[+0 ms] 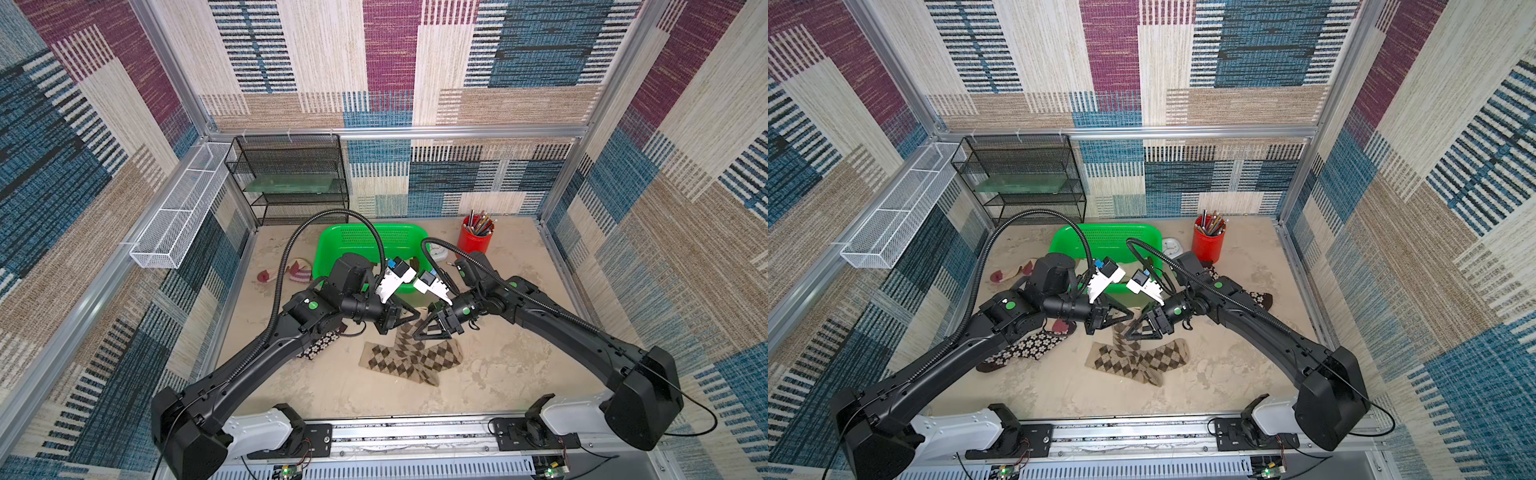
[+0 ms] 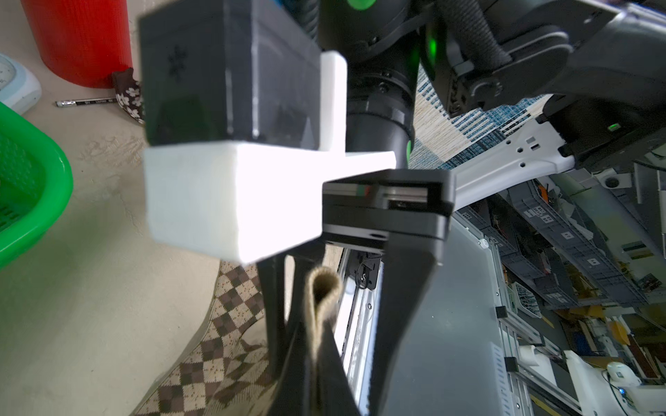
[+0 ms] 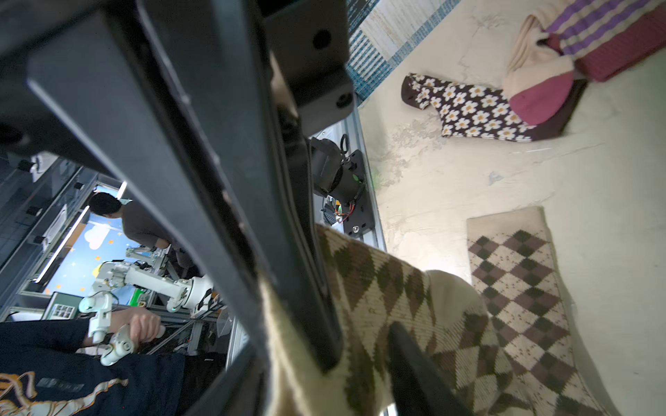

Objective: Place the socks together as a pair
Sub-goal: Flatten out the sock.

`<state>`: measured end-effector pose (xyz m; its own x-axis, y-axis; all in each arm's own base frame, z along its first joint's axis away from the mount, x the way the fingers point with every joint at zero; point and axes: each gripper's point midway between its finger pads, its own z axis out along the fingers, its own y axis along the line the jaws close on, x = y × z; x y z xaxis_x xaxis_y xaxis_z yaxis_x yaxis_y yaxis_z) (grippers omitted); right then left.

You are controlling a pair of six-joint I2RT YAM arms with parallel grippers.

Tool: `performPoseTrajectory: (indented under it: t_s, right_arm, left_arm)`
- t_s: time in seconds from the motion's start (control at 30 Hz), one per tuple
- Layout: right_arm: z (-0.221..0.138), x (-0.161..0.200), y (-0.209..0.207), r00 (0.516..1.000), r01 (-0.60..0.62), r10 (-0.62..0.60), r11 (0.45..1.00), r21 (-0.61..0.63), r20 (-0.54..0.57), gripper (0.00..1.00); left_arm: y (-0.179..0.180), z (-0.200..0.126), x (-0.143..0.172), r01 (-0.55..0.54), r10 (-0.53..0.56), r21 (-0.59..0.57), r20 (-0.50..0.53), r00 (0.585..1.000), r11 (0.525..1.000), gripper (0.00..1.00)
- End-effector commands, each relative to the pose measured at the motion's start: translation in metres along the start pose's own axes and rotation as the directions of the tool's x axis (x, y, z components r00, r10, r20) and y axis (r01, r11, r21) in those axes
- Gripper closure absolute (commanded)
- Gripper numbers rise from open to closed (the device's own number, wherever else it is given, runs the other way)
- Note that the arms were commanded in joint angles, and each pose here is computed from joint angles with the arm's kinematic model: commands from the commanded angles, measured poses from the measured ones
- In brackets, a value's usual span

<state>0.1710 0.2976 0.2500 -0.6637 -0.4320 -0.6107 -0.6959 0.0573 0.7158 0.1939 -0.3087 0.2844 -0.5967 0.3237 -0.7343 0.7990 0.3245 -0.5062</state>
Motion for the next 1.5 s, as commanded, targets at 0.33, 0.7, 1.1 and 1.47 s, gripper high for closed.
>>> performPoseTrajectory:
  t_s: [0.33,0.7,1.1,1.47]
  right_arm:
    - [-0.045,0.007,-0.075,0.973,-0.198,0.130,0.891,0.409,0.188,0.15]
    - [-0.006,0.059,-0.071,0.978,-0.207,0.188,0.886,0.416,0.088,0.12]
    - [0.024,0.085,-0.076,0.985,-0.156,0.172,0.852,0.500,0.015,0.17]
    - [0.034,0.085,-0.144,0.961,-0.244,0.268,0.686,0.686,0.073,0.19]
  left_arm:
    - [0.087,-0.077,0.027,0.650,-0.496,-0.378,0.431,0.754,0.659,1.00]
    - [0.131,-0.121,0.069,0.879,-0.567,-0.327,0.674,0.474,0.346,1.00]
    - [0.130,-0.132,0.050,0.901,-0.552,-0.304,0.713,0.431,0.310,1.00]
    - [0.142,-0.147,0.057,0.910,-0.506,-0.325,0.757,0.413,0.257,1.00]
